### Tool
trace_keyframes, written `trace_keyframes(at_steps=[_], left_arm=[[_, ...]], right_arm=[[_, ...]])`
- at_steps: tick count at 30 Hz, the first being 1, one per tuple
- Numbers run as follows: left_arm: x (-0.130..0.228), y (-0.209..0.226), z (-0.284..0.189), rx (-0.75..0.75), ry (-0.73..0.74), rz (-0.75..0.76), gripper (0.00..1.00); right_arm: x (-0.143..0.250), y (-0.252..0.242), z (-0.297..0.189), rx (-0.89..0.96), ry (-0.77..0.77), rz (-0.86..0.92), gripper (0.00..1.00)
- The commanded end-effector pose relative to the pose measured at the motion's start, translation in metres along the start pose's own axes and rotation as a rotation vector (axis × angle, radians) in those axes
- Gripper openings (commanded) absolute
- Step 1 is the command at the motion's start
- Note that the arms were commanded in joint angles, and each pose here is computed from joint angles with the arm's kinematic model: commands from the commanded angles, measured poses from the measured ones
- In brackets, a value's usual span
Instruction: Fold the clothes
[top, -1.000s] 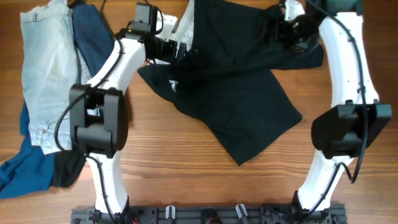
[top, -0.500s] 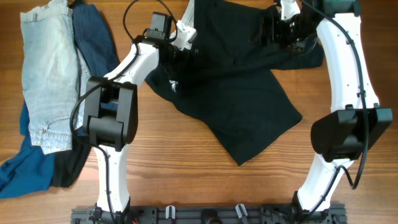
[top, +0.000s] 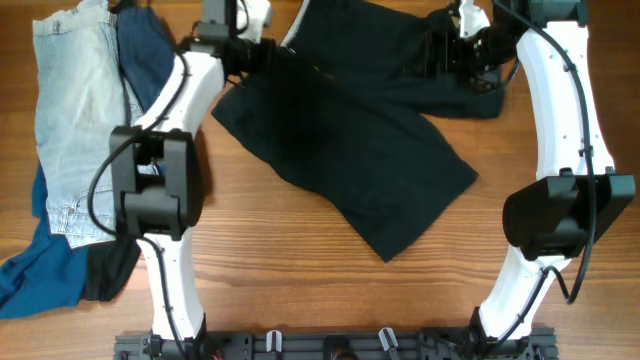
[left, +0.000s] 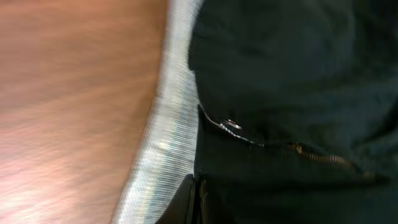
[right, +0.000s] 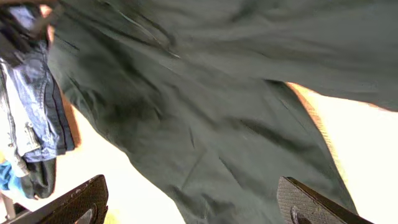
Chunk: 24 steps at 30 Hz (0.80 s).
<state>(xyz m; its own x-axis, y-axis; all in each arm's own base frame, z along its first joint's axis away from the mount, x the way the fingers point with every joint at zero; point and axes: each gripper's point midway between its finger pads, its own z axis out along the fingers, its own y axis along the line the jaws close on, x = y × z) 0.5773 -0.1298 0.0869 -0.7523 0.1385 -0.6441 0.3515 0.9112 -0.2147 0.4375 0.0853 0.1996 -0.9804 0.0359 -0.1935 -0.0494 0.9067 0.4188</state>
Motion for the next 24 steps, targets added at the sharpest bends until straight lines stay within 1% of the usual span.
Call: trace_keyframes(at_steps=[1, 3, 4, 5, 6, 7, 8, 11, 12, 15, 18, 21, 24], left_arm=[[-0.031, 0.047, -0.036, -0.228, -0.076, -0.029, 0.04], [-0.025, 0.064, -0.040, -0.307, -0.056, -0.041, 0.04], [-0.022, 0.071, -0.043, -0.345, -0.045, -0.046, 0.05], [-0.019, 0.077, -0.045, -0.381, -0.033, -0.048, 0.30], [-0.016, 0.082, -0.047, -0.413, -0.018, -0.043, 0.74], [-0.011, 0.087, -0.049, -0.444, -0.001, -0.047, 0.94], [-0.006, 0.089, -0.050, -0.462, 0.020, -0.050, 1.00], [0.012, 0.086, -0.059, -0.467, 0.101, -0.075, 1.00], [0.018, 0.083, -0.067, -0.469, 0.124, -0.126, 1.00], [0.018, 0.072, -0.096, -0.473, 0.132, -0.210, 1.00], [0.004, 0.062, -0.136, -0.478, 0.084, -0.246, 1.00], [-0.008, 0.063, -0.173, -0.493, 0.023, -0.282, 1.00], [-0.005, 0.074, -0.197, -0.504, 0.005, -0.376, 1.00]], right_arm=[[0.011, 0.010, 0.000, -0.017, 0.021, -0.002, 0.87], [0.019, 0.007, 0.012, -0.015, 0.060, 0.018, 0.87], [0.024, 0.004, 0.019, -0.012, 0.082, 0.037, 0.87], [0.030, 0.001, 0.025, -0.010, 0.104, 0.052, 0.86], [0.033, -0.001, 0.029, -0.009, 0.117, 0.059, 0.77], [0.035, -0.002, 0.031, -0.007, 0.124, 0.062, 0.73], [0.035, -0.003, 0.031, -0.001, 0.125, 0.063, 0.70], [0.038, -0.013, 0.023, 0.074, 0.117, 0.091, 0.72], [0.044, -0.015, 0.021, 0.099, 0.134, 0.093, 0.74], [0.062, -0.012, 0.031, 0.131, 0.207, 0.076, 0.74], [0.091, -0.002, 0.063, 0.141, 0.304, 0.067, 0.71], [0.123, 0.007, 0.103, 0.133, 0.383, 0.056, 0.70], [0.161, 0.016, 0.138, 0.085, 0.464, 0.073, 0.70]])
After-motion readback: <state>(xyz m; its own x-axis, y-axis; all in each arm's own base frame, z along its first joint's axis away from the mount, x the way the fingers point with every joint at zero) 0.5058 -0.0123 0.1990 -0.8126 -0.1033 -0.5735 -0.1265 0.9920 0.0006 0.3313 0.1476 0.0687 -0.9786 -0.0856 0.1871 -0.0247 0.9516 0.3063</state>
